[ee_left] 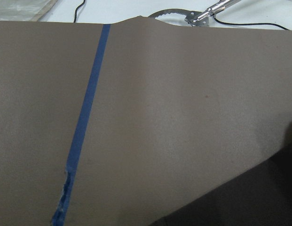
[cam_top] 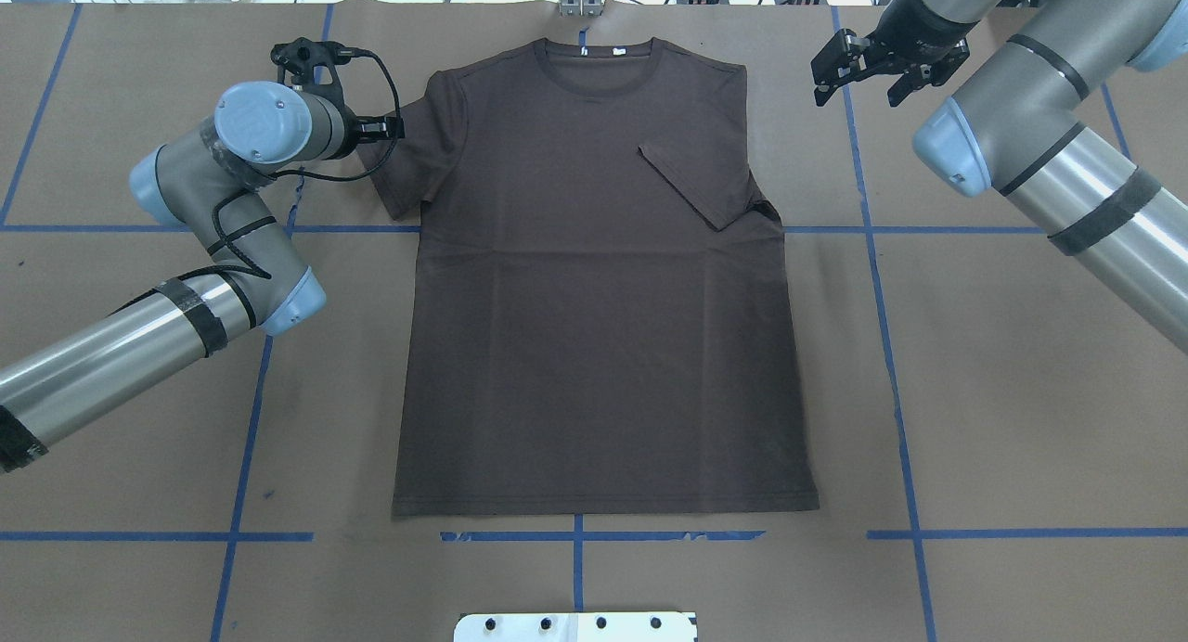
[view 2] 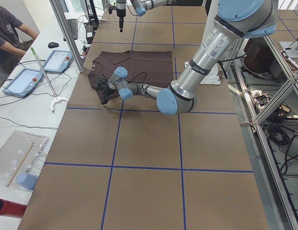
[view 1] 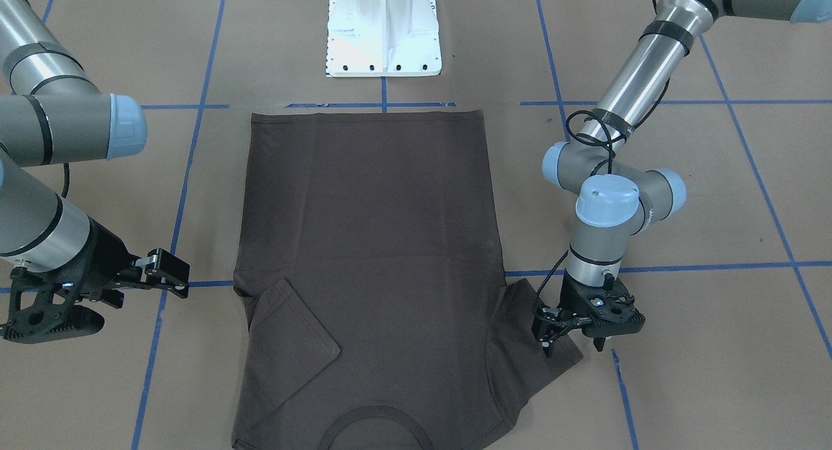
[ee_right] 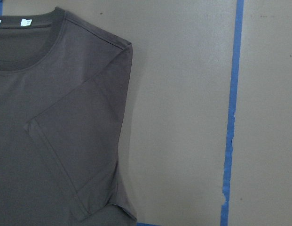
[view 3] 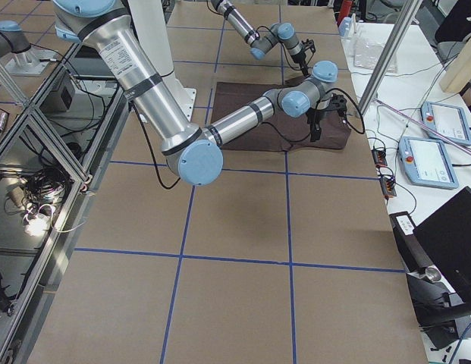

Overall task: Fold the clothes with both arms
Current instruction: 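Lower the left gripper to the other sleeve and grasp it, then fold the sleeve inward across the shirt body with the left gripper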

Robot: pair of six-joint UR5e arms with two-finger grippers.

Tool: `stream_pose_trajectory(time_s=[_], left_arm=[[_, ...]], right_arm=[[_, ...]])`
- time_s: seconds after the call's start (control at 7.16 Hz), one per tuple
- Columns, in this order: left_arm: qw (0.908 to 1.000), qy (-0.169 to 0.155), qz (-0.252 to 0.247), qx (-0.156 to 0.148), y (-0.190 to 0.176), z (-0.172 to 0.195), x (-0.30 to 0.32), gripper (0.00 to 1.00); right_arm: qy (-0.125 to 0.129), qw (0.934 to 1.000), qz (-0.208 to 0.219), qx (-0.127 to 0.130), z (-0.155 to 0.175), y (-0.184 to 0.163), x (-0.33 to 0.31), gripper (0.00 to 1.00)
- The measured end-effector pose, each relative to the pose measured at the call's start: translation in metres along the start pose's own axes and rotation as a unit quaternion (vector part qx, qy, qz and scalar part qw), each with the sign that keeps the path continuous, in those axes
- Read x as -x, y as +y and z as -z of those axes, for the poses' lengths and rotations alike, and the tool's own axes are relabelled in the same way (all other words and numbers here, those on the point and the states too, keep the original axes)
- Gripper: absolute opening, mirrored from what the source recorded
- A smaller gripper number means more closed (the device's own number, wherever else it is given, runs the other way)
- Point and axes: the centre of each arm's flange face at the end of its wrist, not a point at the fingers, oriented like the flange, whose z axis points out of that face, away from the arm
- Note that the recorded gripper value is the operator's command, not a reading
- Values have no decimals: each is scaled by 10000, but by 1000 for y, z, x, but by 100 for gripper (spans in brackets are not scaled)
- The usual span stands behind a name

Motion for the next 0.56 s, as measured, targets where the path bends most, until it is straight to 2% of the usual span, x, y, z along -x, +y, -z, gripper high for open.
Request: stream_pose_trajectory(time_s=[0.42, 0.56], left_arm=[[10000, 36, 7, -8, 0, 2, -3, 10], [10000, 42, 11, -14, -1, 3, -3, 0]], right_arm=[[-12, 10000, 14, -13, 2, 0, 2, 100], [-12, 10000, 16, -15, 2, 0, 2, 100]])
